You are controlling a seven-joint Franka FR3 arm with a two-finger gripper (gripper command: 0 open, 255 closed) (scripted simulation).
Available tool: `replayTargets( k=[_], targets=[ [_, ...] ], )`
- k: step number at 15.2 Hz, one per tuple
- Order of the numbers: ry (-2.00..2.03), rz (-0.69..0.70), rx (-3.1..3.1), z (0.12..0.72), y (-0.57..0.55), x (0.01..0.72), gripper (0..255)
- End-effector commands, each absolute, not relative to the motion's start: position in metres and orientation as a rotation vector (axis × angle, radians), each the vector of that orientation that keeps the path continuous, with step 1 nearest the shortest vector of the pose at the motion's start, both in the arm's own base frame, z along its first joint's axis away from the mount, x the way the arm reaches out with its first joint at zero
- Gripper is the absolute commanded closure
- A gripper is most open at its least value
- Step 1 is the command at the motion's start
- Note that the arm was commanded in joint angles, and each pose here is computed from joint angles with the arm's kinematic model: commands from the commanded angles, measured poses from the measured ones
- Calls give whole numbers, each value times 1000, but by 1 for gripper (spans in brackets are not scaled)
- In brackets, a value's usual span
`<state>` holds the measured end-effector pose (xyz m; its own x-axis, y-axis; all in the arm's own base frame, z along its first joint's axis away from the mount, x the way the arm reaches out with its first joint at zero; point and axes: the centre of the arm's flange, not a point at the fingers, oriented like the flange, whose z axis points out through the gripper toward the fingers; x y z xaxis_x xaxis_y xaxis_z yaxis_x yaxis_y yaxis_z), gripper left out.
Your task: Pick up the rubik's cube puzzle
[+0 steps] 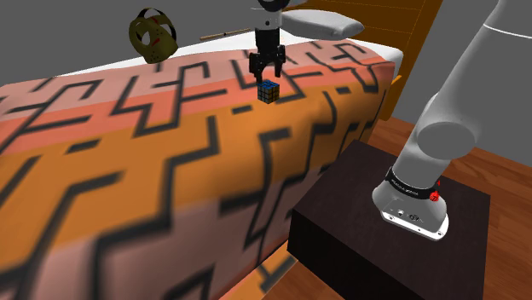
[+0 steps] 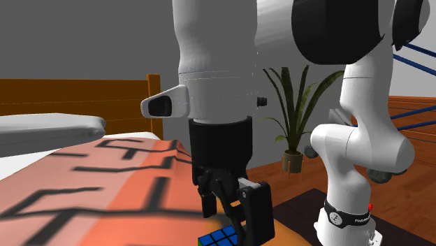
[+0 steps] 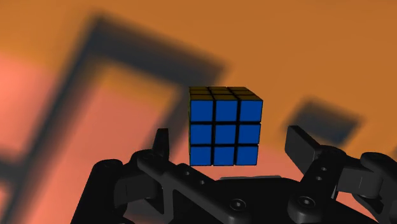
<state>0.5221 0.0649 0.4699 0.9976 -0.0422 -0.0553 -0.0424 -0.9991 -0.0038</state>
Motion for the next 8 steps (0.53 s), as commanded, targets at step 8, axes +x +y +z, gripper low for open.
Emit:
replayTargets(
  k=[8],
  targets=[
    [71,101,-3129,423,64,529,0]
  ],
)
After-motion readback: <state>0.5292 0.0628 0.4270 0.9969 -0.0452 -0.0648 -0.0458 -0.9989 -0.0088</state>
